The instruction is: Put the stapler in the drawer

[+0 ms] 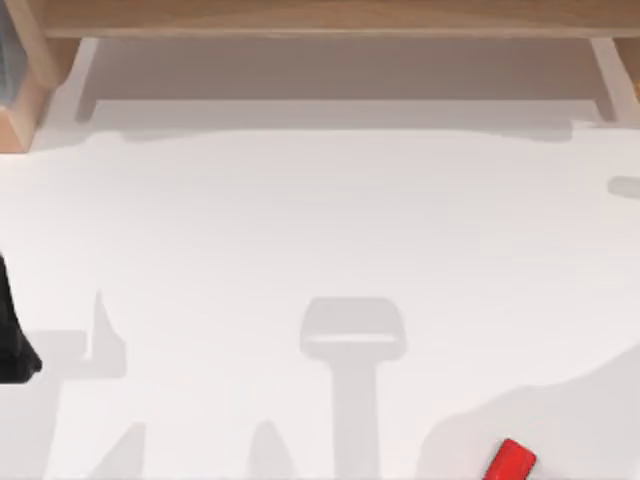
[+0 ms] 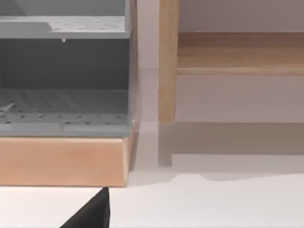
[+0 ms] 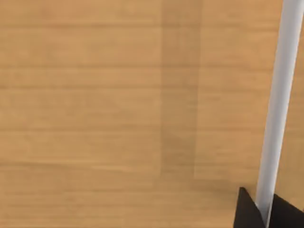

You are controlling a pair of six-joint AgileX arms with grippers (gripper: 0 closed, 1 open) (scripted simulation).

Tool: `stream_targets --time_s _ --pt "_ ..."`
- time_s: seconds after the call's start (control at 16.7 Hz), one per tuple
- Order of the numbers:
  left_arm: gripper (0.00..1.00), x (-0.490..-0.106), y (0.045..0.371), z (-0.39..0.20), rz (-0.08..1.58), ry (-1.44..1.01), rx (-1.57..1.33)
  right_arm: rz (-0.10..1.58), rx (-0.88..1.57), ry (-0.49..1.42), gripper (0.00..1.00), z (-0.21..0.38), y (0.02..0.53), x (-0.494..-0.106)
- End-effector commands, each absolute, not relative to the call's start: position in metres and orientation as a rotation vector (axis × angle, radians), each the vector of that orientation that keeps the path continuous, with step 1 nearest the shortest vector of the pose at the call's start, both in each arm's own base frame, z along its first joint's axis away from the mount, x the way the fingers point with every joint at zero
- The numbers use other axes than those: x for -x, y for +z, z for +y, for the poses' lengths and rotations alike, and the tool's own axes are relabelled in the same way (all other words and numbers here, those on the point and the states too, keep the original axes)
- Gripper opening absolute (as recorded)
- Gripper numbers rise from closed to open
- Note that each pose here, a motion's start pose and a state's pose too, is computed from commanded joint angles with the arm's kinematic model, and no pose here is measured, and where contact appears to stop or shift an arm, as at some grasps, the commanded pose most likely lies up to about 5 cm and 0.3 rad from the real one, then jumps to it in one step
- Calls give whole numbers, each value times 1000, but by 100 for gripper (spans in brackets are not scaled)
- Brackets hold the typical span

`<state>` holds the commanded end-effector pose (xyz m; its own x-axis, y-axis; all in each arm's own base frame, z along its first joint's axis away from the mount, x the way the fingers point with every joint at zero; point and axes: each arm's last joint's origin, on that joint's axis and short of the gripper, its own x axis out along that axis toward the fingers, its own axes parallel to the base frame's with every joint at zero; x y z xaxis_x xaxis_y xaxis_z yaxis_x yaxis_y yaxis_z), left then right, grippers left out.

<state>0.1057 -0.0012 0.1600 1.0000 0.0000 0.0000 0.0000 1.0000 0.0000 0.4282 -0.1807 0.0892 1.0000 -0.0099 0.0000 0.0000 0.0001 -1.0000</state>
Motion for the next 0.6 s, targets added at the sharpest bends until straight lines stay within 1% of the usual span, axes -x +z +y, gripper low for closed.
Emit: stream_targets --time_s 0.24,0.6 --pt "100 -106 160 -1 0 0 0 14 1569 -19 0 -184 91 -418" --pt "100 -106 160 -1 0 0 0 18 1563 -5 0 -181 87 -368"
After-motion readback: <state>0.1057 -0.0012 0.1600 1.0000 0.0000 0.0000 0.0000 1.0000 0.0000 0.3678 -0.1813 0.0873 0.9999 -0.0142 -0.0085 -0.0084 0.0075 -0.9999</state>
